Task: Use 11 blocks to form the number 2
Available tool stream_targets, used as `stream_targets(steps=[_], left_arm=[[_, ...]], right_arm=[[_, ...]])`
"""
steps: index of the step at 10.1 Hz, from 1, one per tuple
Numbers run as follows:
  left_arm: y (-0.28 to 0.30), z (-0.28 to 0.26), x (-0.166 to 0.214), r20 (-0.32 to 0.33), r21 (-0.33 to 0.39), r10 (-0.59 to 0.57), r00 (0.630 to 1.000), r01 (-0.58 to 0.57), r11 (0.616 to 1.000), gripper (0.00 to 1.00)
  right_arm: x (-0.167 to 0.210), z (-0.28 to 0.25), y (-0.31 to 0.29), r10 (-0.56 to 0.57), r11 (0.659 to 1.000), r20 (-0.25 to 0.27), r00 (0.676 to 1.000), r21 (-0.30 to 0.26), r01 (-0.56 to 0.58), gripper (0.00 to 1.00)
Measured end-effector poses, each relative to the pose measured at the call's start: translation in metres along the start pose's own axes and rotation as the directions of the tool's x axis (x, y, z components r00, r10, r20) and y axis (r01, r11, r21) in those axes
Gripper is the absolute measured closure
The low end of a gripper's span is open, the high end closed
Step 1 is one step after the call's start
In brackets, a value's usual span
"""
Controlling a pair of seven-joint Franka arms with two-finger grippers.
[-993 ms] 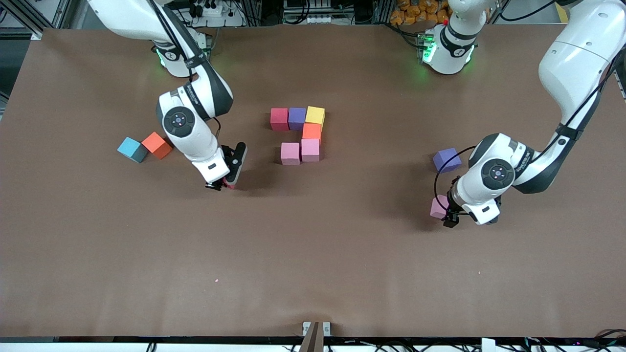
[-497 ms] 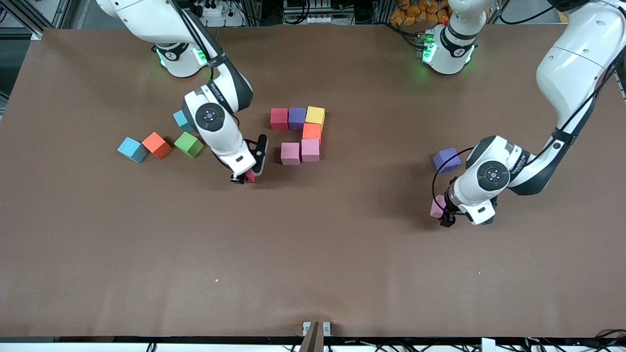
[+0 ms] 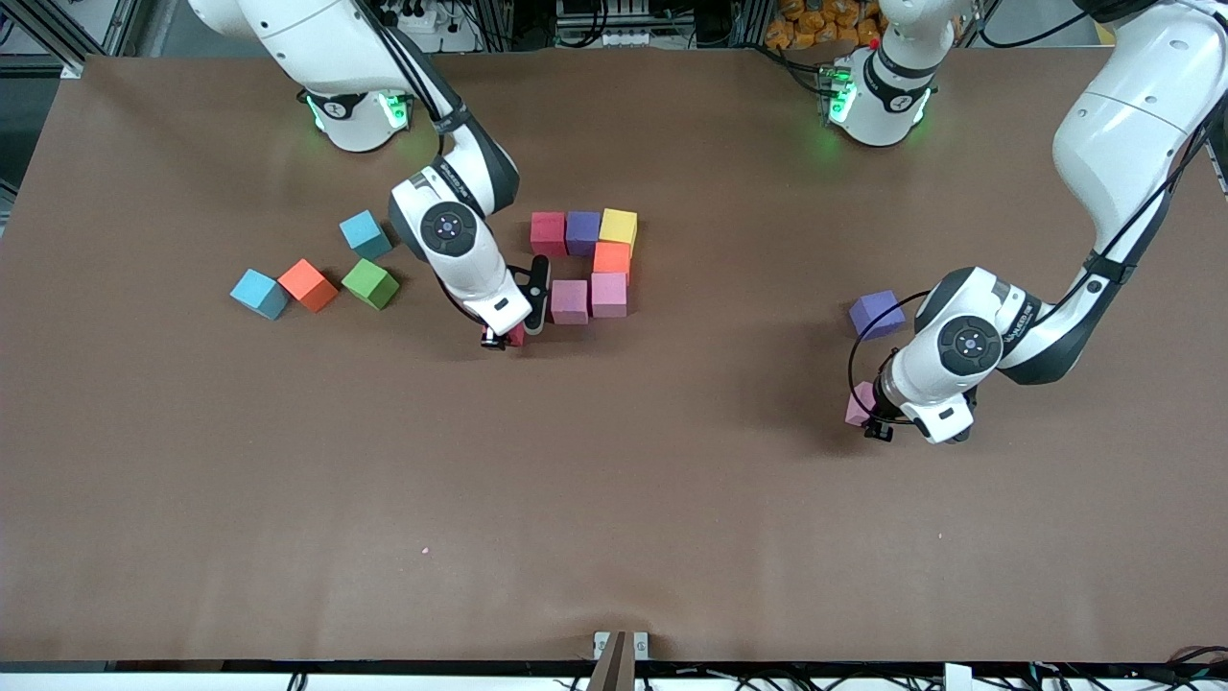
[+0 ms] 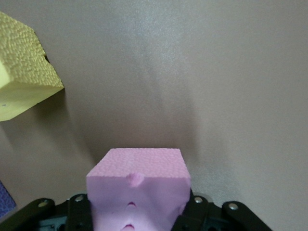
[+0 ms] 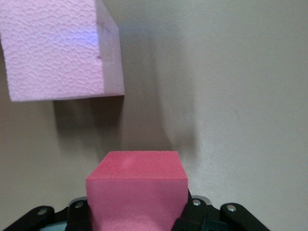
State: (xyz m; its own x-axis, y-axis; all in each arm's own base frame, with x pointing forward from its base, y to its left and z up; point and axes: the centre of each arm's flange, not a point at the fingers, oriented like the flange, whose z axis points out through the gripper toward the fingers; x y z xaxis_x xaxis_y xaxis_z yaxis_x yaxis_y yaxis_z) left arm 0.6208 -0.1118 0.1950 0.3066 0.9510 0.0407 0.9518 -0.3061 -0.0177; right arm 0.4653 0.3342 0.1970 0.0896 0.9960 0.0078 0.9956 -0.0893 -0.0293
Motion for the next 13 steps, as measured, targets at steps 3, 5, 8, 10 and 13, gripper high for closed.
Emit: stream_targets(steps=[3,5,8,10,13], left_arm=[[0.004,-0.009,-0.016,-0.001,-0.015,0.026,1.000,-0.026,1.000,0.40],[0.005,-0.010,-0.019,-0.001,-0.016,0.030,1.000,-0.030,0.999,0.40],[0.004,-0.010,-0.019,-0.002,-0.014,0.030,1.000,-0.030,0.999,0.41],[0.005,-0.010,-0.020,-0.002,-0.014,0.032,0.999,-0.032,0.999,0.41],[0.005,-0.011,-0.027,-0.002,-0.014,0.042,0.999,-0.042,0.999,0.41]], right_arm=[[0.022,0.002,-0.018,-0.010,1.000,-0.010,1.000,0.007,0.010,0.41],[0.028,0.000,-0.021,-0.020,1.000,-0.017,1.000,0.006,0.020,0.41],[0.034,-0.001,-0.027,-0.007,1.000,-0.021,1.000,0.013,0.007,0.41],[0.039,0.000,-0.032,-0.004,1.000,-0.023,1.000,0.019,0.005,0.41],[0.040,0.001,-0.033,-0.005,1.000,-0.023,1.000,0.020,0.006,0.41]])
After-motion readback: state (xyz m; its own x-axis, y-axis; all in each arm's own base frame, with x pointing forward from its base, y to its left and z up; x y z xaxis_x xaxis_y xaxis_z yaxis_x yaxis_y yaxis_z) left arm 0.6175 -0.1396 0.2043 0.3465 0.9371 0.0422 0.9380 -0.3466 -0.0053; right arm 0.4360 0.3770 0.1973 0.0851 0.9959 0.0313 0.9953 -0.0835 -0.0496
